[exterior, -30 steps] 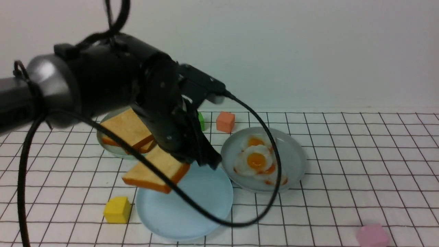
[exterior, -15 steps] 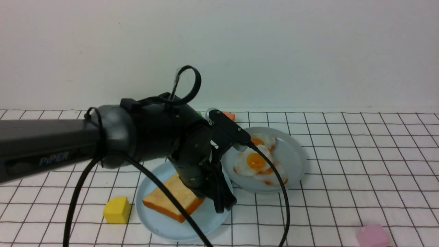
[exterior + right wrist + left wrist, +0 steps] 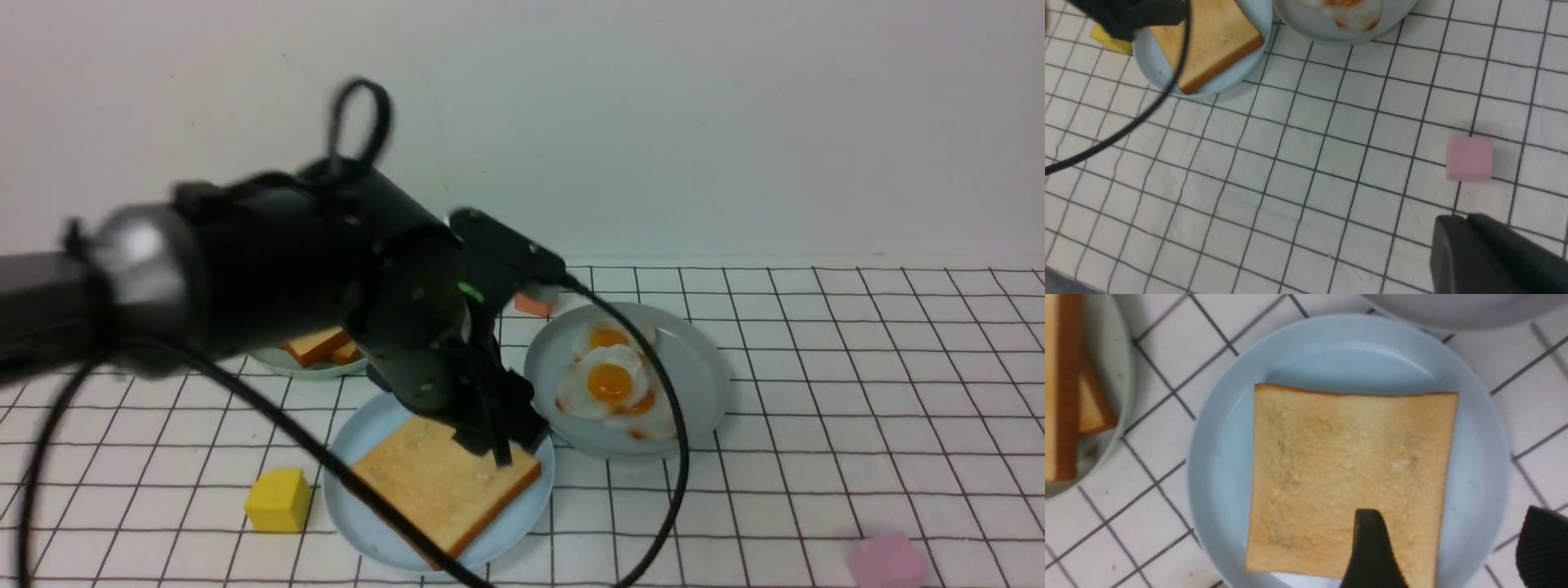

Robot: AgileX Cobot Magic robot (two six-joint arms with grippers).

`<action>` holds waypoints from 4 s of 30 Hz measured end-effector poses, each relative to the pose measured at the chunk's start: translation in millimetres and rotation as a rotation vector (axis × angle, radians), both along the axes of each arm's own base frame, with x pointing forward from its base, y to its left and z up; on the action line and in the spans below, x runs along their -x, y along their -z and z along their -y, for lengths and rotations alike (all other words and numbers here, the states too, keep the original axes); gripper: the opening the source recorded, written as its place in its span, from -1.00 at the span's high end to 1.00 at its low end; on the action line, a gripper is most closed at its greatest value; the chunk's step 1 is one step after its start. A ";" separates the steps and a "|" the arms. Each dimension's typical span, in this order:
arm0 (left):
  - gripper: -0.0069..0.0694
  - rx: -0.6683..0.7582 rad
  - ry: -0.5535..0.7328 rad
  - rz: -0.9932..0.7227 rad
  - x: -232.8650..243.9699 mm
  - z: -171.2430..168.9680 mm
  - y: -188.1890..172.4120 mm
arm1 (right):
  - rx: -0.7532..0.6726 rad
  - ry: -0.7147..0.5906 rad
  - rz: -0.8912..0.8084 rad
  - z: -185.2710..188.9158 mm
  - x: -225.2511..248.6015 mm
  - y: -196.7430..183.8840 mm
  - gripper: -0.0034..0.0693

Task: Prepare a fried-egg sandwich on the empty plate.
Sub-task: Use the right arm to grab a fried egg, then use the right arm to place the fried egg on the slice of bread in the middle

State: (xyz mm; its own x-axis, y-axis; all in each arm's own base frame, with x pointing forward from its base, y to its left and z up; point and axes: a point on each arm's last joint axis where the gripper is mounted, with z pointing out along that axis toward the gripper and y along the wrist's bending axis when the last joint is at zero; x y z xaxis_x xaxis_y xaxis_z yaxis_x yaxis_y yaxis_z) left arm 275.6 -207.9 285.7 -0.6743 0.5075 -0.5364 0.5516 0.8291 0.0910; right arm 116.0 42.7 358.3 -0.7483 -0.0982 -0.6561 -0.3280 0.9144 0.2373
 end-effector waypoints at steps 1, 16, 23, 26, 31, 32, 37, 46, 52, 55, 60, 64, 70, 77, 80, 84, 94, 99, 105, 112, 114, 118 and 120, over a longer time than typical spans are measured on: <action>-0.18 0.049 -0.019 0.029 8.8 -6.4 -19.5 | -0.012 -0.002 0.001 -1.8 -8.7 1.5 0.75; 0.85 0.450 -0.032 0.284 164.6 -121.9 -65.7 | -0.149 -0.118 -0.202 -37.7 -157.9 62.8 0.70; 0.85 0.674 -0.039 0.330 192.7 -136.4 -35.2 | -0.130 -0.177 -0.259 -74.5 -218.6 95.7 0.52; 0.85 0.731 -0.038 0.374 194.6 -138.0 -34.9 | -0.114 -0.161 -0.249 -81.7 -249.1 106.3 0.33; 0.85 0.802 -0.034 0.453 192.3 -137.3 -43.2 | -0.112 -0.118 -0.275 -88.2 -285.5 127.5 0.01; 0.85 0.817 -0.032 0.471 191.9 -137.3 -45.3 | -0.110 -0.114 -0.280 -89.9 -292.0 133.7 -0.04; 0.85 0.866 -0.027 0.533 190.9 -137.4 -52.4 | -0.109 -0.090 -0.300 -95.2 -318.1 163.7 -0.13; 0.85 0.867 -0.027 0.534 190.7 -137.3 -52.5 | -0.117 -0.072 -0.331 -101.8 -340.5 194.9 -0.13; 0.85 0.867 -0.027 0.534 190.7 -137.3 -52.4 | -0.153 -0.055 -0.349 -104.6 -342.6 202.8 -0.14; 0.85 0.867 -0.027 0.534 190.7 -137.3 -52.4 | -0.163 -0.050 -0.351 -105.1 -343.0 203.6 -0.13; 0.85 0.865 -0.027 0.532 190.7 -137.3 -52.2 | -0.176 -0.048 -0.356 -105.9 -342.9 202.9 -0.04; 0.85 0.865 -0.027 0.532 190.7 -137.3 -52.2 | -0.176 -0.058 -0.368 -106.8 -341.6 202.8 0.18; 0.85 0.863 -0.027 0.530 190.8 -137.3 -52.0 | -0.189 -0.076 -0.398 -107.2 -338.7 200.9 0.54; 0.85 0.851 -0.028 0.514 191.0 -137.2 -50.2 | -0.208 -0.107 -0.401 -91.0 -333.7 172.4 0.67; 0.85 0.829 -0.027 0.499 191.2 -137.3 -47.9 | -0.206 -0.123 -0.388 -82.4 -328.8 151.9 0.69; 0.85 0.754 -0.018 0.474 191.6 -138.2 -41.8 | -0.232 -0.193 -0.393 -82.6 -310.8 113.2 0.68; 0.85 0.595 0.012 0.490 190.4 -142.3 -34.1 | -0.366 -0.409 -0.407 -170.3 -248.5 98.2 0.68; 0.84 0.578 0.016 0.501 190.0 -142.9 -33.9 | -0.359 -0.375 -0.384 -203.9 -242.8 126.7 0.68; 0.83 0.576 0.017 0.502 190.0 -143.0 -33.9 | -0.419 -0.304 -0.431 -211.3 -251.4 151.5 0.68; 0.82 0.576 0.016 0.500 190.0 -143.0 -33.8 | -0.407 -0.292 -0.483 -220.4 -251.9 178.3 0.68; 0.82 0.576 0.016 0.501 190.0 -143.0 -33.8 | -0.393 -0.288 -0.482 -220.0 -252.9 182.7 0.66; 0.81 0.574 0.016 0.500 190.0 -143.1 -33.6 | -0.338 -0.286 -0.458 -217.1 -254.8 186.8 0.46; 0.81 0.573 0.016 0.499 190.0 -143.1 -33.6 | -0.310 -0.290 -0.447 -215.7 -255.2 188.3 0.33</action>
State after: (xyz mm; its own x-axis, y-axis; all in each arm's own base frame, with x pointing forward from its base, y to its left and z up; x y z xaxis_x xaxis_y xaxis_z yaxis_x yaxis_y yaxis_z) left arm 85.6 -64.8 319.2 -0.2774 0.0649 -0.9586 0.5700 0.8143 -0.1099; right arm 371.2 258.3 170.0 -0.9290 -0.1938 -0.3153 -0.3602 0.6690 0.6501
